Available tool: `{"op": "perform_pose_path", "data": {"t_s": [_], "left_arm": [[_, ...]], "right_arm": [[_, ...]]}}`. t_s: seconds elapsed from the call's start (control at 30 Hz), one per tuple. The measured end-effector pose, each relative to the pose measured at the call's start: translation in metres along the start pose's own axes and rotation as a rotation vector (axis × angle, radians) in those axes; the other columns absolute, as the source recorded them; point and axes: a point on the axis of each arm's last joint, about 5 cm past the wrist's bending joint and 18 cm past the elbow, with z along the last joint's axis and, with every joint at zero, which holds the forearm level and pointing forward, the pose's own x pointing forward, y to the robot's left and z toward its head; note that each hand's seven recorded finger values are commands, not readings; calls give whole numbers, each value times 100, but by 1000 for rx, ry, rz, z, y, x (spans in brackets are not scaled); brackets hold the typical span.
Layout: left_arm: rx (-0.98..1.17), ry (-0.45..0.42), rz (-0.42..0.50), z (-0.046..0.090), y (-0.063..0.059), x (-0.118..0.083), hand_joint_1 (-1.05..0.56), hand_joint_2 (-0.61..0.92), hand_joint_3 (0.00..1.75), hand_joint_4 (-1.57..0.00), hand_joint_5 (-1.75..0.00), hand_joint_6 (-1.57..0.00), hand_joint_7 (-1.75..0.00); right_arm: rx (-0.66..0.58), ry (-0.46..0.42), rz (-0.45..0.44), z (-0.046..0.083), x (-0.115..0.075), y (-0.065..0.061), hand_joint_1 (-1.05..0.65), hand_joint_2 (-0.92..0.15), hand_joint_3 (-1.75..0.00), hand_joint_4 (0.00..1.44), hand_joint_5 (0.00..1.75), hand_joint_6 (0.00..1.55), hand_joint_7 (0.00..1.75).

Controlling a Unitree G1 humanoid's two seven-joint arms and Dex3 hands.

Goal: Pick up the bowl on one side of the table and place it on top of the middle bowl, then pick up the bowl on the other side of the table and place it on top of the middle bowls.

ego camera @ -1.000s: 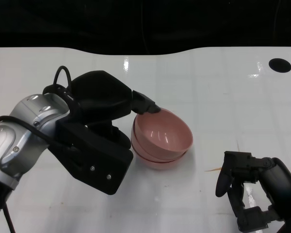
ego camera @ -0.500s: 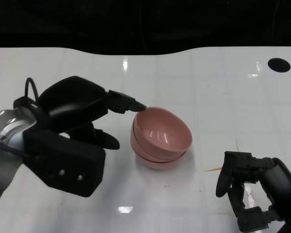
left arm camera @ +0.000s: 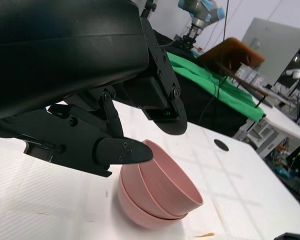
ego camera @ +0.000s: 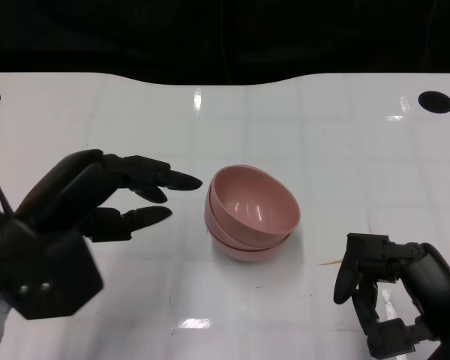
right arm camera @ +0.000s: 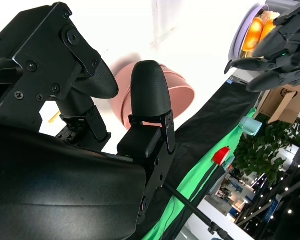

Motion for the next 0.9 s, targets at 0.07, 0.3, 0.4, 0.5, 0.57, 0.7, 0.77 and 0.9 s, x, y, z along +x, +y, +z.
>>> {"op": "perform_pose_path", "data": {"t_s": [0.07,0.3,0.4,0.5,0.57,0.7,0.77,0.9], "left_arm": [[-77,-8,47,-4,-4,-8,-6,58,108,-77,-131,-93,-75],[-218,16,134,-11,-18,-27,-9,47,127,-85,-167,-74,-149],[-241,30,163,-10,-24,-32,-7,43,131,-86,-174,-71,-157],[-255,44,186,-8,-26,-37,-7,40,132,-84,-174,-70,-159],[-287,68,228,-4,-30,-41,-8,40,132,-83,-175,-69,-160],[-354,122,250,-1,-37,-49,-9,42,129,-81,-173,-67,-159],[-395,145,275,1,-38,-53,-10,43,125,-82,-170,-68,-156],[-471,181,318,4,-43,-57,-12,44,124,-81,-168,-68,-155]], "right_arm": [[0,1,0,0,0,0,1,-20,-164,93,175,82,156],[0,-1,0,0,0,0,2,-20,-164,93,175,82,156],[0,0,0,0,0,0,1,-20,-164,93,175,82,155],[0,0,0,0,1,0,1,-20,-164,93,175,82,155],[-1,0,0,-1,1,0,1,-20,-164,92,175,82,155],[-1,1,0,-1,1,0,1,-20,-164,92,175,82,156],[-1,1,-1,-1,1,0,1,-20,-164,93,175,82,156],[-2,2,-1,-1,1,-1,1,-20,-164,93,175,82,155]]}}
